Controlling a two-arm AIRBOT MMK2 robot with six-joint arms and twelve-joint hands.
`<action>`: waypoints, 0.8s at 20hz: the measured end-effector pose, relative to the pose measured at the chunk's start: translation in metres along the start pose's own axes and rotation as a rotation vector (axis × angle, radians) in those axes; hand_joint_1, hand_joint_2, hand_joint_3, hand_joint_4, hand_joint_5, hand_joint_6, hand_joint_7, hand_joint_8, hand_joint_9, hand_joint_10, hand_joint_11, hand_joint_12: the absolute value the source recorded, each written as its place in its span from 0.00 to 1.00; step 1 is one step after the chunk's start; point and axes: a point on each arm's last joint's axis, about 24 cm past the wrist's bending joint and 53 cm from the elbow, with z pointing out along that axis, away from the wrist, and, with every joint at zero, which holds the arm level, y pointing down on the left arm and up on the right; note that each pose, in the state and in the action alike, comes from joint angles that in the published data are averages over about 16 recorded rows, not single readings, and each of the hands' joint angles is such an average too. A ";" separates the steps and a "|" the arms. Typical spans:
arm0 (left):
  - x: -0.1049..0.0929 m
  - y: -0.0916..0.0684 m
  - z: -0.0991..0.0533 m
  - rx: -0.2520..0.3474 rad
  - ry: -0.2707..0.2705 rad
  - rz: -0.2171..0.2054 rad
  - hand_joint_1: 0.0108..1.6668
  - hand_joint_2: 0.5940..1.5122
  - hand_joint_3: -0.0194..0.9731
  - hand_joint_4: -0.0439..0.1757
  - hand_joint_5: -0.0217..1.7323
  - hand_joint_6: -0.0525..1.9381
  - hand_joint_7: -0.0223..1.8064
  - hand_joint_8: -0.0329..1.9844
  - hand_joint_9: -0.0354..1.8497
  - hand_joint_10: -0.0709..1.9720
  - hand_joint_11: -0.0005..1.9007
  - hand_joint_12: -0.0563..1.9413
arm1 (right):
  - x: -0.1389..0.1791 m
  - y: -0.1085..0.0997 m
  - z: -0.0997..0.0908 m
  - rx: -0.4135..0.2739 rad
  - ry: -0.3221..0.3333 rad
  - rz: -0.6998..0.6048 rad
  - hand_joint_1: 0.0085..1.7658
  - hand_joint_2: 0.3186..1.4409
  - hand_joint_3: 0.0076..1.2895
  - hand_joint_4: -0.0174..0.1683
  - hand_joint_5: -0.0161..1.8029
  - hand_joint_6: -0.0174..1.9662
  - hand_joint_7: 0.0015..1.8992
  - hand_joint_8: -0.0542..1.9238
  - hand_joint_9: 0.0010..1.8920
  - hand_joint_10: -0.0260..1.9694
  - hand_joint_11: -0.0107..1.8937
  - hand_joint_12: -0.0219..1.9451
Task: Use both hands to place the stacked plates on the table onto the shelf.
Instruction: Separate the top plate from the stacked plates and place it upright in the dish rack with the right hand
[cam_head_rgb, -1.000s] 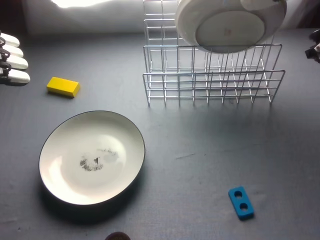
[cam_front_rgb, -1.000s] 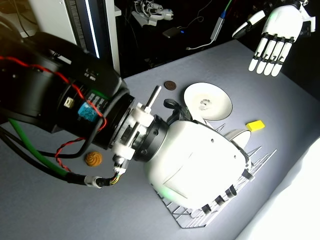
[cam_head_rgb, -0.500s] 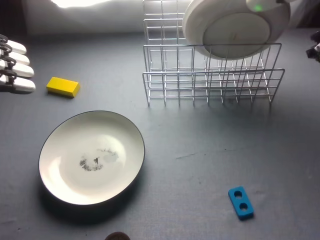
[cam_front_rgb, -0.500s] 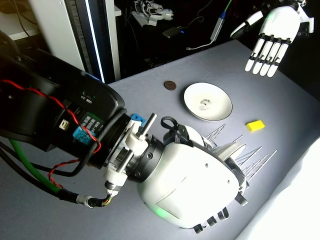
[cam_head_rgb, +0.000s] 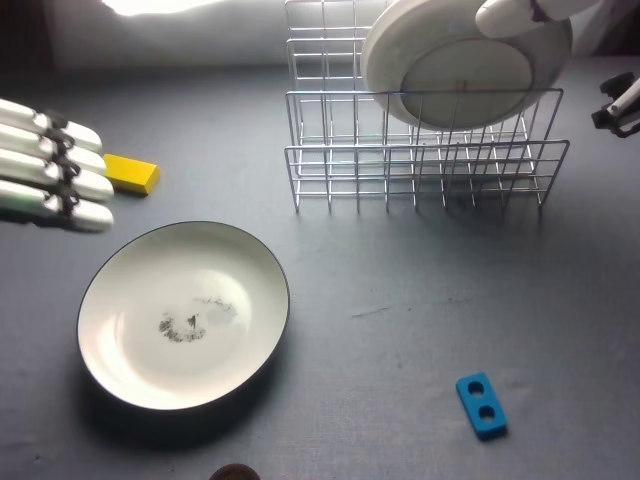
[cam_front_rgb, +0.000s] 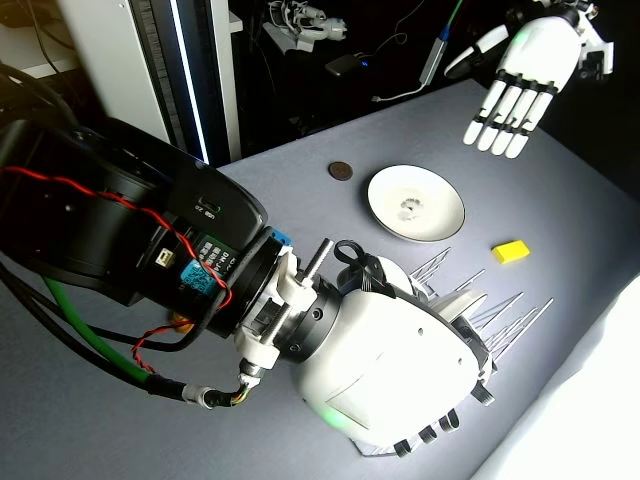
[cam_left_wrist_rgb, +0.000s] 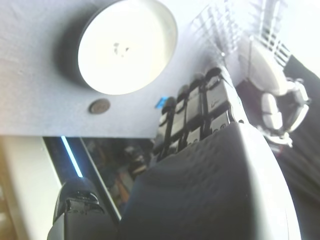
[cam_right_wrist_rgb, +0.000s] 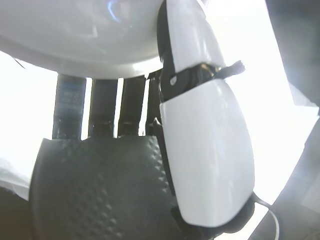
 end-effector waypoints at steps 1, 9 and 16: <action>0.003 -0.001 0.004 0.004 0.008 -0.003 0.00 0.38 0.04 0.22 0.02 0.03 0.02 0.02 0.03 0.04 0.01 0.02 | 0.000 -0.001 0.001 0.002 -0.001 0.000 0.78 0.62 0.01 0.05 0.49 0.47 0.56 0.46 0.55 0.48 0.49 0.50; 0.029 0.002 0.031 0.008 0.066 -0.043 0.00 0.39 0.04 0.22 0.02 0.03 0.02 0.02 0.03 0.04 0.01 0.02 | -0.004 -0.014 0.007 0.018 -0.017 0.000 0.78 0.62 0.01 0.05 0.49 0.48 0.55 0.46 0.54 0.50 0.48 0.50; 0.047 0.011 0.046 -0.013 0.102 -0.061 0.00 0.39 0.04 0.22 0.02 0.03 0.02 0.02 0.03 0.04 0.01 0.02 | -0.007 -0.020 0.011 0.024 -0.030 -0.001 0.74 0.65 0.01 0.05 0.47 0.45 0.53 0.36 0.53 0.36 0.45 0.52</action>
